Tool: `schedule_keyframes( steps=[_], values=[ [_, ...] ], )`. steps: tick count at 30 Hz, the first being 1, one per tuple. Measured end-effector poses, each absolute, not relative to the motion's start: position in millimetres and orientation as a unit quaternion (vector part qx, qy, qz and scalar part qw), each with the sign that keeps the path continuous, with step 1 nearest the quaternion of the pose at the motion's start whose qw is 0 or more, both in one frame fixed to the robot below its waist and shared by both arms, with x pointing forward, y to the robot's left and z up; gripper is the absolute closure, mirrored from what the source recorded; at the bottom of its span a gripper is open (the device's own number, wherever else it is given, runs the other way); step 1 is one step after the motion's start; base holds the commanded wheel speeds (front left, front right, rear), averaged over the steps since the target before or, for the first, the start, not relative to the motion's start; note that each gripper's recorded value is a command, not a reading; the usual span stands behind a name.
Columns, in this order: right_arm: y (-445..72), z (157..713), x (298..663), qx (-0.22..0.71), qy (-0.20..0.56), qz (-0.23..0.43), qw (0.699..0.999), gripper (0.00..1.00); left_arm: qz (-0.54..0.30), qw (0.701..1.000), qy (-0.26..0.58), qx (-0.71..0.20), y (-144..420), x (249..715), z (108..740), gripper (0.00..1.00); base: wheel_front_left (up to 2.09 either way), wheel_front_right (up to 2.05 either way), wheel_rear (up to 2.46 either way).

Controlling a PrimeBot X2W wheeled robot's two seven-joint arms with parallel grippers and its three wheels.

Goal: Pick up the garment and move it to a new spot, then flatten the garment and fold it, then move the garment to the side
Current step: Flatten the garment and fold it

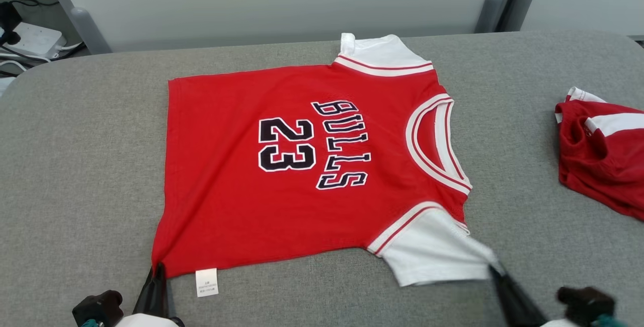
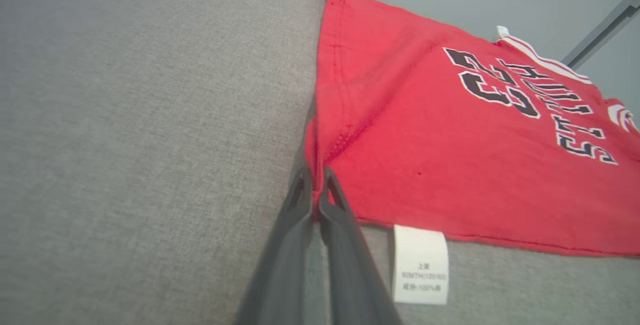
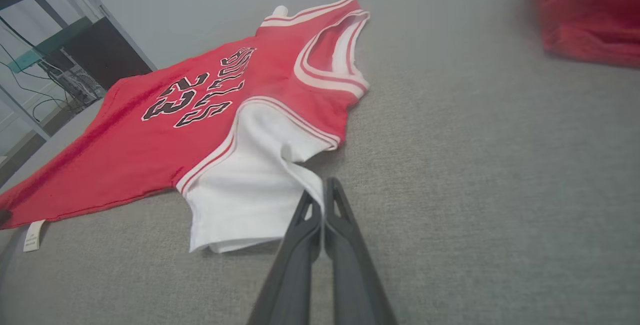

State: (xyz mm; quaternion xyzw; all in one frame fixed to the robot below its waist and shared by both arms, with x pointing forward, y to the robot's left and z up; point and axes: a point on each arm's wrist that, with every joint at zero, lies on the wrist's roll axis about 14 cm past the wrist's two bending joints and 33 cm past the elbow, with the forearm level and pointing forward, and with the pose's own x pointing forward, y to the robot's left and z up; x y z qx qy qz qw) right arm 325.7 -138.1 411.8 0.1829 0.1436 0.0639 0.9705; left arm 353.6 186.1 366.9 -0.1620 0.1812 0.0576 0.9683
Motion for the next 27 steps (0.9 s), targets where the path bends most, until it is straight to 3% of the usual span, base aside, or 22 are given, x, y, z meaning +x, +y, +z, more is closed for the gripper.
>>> schedule_keyframes(
  steps=[4, 15, 27],
  values=[
    [-176.2, 417.3, 337.3, 0.167, 0.139, 0.060, 0.974, 1.00, 0.056, 0.971, 0.175, -0.156, 188.4, 353.5, 370.5, 1.00, 0.00, 0.00, 0.00],
    [-156.0, 405.9, 333.8, 0.162, 0.162, 0.119, 0.966, 1.00, 0.039, 0.975, 0.158, -0.148, 187.7, 351.8, 381.6, 1.00, 0.00, 0.00, 0.00],
    [-156.2, 438.5, 351.7, 0.161, 0.102, 0.119, 0.975, 1.00, 0.024, 0.979, 0.141, -0.146, 180.6, 355.7, 393.1, 1.00, 0.00, 0.00, 0.00]
  ],
)
